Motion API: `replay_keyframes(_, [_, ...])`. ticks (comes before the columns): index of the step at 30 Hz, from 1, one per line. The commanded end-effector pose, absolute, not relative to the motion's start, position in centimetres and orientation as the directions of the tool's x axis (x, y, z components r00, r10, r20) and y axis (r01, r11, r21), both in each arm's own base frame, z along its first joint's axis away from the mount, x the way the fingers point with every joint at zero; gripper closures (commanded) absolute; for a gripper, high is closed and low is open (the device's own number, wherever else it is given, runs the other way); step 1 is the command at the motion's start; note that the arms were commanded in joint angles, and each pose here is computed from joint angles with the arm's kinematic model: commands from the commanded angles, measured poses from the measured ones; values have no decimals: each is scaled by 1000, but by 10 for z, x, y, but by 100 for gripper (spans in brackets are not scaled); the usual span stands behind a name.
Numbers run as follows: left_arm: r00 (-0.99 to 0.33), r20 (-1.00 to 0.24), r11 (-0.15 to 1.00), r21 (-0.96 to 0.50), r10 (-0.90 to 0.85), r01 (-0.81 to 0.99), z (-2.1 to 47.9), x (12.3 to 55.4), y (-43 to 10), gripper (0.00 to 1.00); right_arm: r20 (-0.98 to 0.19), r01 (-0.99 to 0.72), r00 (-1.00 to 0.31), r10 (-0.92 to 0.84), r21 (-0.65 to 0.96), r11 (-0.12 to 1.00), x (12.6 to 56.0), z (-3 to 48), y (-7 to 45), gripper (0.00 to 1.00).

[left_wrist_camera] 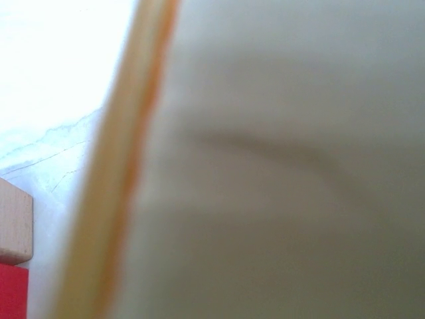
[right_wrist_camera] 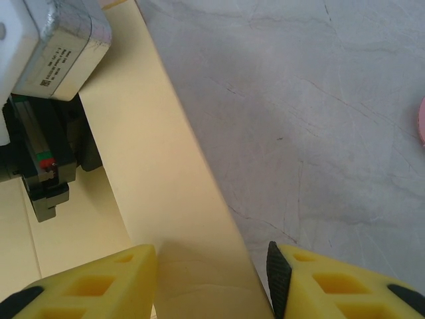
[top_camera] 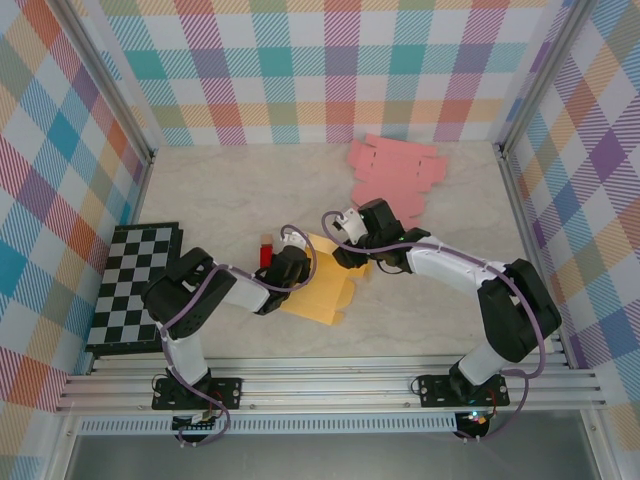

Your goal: Fold the paper box

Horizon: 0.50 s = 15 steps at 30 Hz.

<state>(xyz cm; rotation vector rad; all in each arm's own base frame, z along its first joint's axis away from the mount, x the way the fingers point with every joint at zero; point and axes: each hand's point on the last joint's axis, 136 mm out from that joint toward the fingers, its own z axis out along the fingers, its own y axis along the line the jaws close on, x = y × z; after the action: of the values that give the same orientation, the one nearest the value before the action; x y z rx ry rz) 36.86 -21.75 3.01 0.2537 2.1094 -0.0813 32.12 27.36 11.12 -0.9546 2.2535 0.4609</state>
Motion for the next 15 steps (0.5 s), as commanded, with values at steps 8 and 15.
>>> replay_keyframes(8, [-533, -839, 969, -26, 113, 245, 29, 356, -206, 65, -574, -687, -613, -542, 50, 725, 317, 80, 253, 52])
replay_keyframes(15, [-531, -845, 955, -106, 60, 277, 54, 337, -192, 47, -578, -687, -606, -547, 34, 726, 320, 83, 252, 52])
